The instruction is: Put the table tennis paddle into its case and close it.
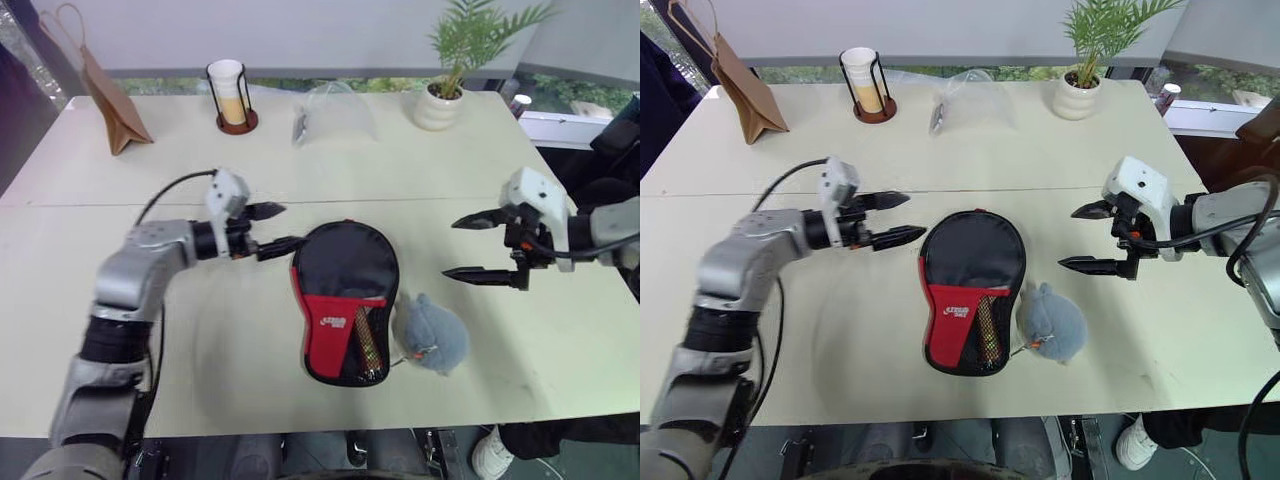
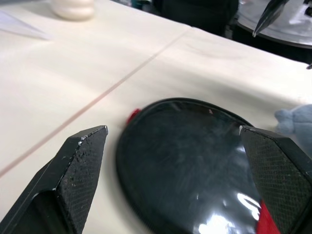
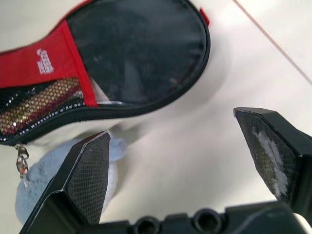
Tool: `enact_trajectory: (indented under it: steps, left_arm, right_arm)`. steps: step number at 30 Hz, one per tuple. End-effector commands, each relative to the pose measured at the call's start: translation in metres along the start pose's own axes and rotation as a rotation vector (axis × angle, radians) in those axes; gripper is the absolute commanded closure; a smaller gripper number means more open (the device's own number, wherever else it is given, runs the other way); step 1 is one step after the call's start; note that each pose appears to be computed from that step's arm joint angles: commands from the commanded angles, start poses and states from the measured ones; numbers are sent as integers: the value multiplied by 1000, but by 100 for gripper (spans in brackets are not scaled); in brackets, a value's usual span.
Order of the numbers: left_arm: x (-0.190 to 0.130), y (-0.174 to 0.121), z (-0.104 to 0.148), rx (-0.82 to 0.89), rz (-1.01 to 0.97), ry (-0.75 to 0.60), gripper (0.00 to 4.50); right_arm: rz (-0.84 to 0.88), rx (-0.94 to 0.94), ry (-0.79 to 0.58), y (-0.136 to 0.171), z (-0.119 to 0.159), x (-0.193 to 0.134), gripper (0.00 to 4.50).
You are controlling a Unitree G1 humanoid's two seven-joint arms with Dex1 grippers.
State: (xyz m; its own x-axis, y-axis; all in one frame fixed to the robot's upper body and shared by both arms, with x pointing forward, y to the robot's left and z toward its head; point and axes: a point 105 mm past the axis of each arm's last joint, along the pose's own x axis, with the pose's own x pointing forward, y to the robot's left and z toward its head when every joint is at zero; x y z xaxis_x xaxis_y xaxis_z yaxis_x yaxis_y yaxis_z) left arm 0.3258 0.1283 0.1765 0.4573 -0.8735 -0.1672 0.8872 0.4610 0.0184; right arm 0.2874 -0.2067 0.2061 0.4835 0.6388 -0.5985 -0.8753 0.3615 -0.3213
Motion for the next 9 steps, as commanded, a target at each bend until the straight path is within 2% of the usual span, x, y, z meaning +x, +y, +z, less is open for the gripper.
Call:
enact_trajectory:
  steps: [1,9]
  left_arm:
    - [-27,-11,20,39,-20,-8,0]
    - [-73,-27,41,30,14,4,0]
  right_arm:
    - [-18,-54,-35,-3,15,-7,9]
    - [-21,-59,-50,-2,18,-8,9]
